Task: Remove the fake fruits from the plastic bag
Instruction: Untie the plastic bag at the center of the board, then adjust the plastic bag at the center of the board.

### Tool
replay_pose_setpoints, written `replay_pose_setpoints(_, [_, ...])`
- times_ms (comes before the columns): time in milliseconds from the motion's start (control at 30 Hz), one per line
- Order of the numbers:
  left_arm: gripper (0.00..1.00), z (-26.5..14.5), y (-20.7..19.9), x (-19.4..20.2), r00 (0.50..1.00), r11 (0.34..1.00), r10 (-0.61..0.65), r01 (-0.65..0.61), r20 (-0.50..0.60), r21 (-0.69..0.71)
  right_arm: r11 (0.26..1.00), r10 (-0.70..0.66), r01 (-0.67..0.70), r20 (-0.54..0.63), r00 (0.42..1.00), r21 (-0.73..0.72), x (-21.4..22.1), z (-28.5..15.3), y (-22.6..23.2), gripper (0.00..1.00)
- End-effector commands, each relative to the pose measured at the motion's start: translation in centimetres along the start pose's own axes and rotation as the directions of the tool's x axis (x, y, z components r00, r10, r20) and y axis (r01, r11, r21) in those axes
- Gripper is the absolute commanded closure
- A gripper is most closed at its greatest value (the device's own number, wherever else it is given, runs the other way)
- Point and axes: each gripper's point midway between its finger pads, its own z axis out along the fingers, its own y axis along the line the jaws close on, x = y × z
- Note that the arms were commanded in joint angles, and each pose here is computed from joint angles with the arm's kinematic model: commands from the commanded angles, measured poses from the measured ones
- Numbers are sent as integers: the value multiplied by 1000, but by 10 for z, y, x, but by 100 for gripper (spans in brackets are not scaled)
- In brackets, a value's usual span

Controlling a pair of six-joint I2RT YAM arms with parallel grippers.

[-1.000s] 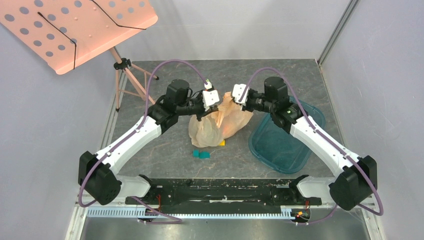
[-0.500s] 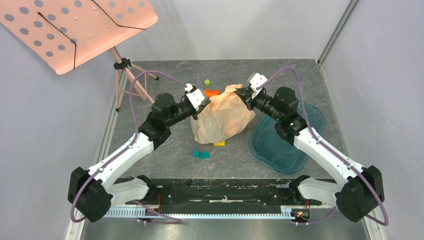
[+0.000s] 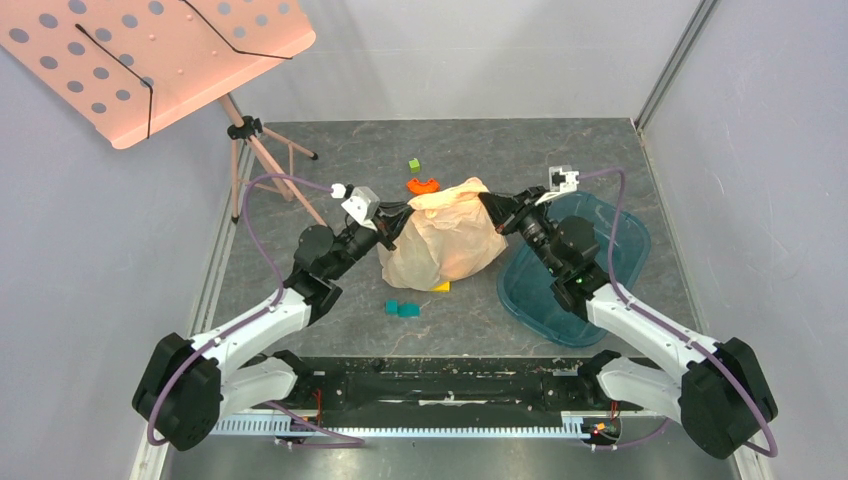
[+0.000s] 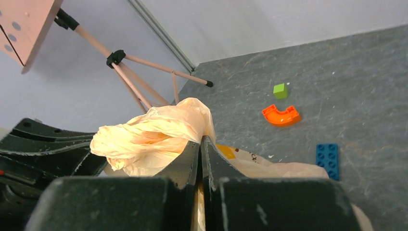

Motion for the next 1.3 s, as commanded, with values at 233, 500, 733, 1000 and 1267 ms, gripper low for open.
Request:
replay_pose_setpoints(233, [98,-16,23,-21,983,987,-71,93,167,-129,973,177,-207,255,951,98,-36,-21,-26,100])
replay_pose_setpoints(500, [98,-14,13,-22,988,997,-18,29,154,-68,986,-164,163,224,961,23,-46,-23,-5,70])
replay_pose_setpoints(733, [98,-8,1,-27,990,999,38,-40,139,12,839,-510,538,226,830,-83,-58,-18,24,25])
replay_pose_setpoints(1000, [98,-7,-4,-31,988,997,59,-65,141,39,761,-618,642,198,761,-91,-72,8,33,19])
replay_pose_setpoints(1267, [98,-7,-4,-34,986,996,70,-77,148,41,776,-619,623,71,782,-100,-59,40,22,20])
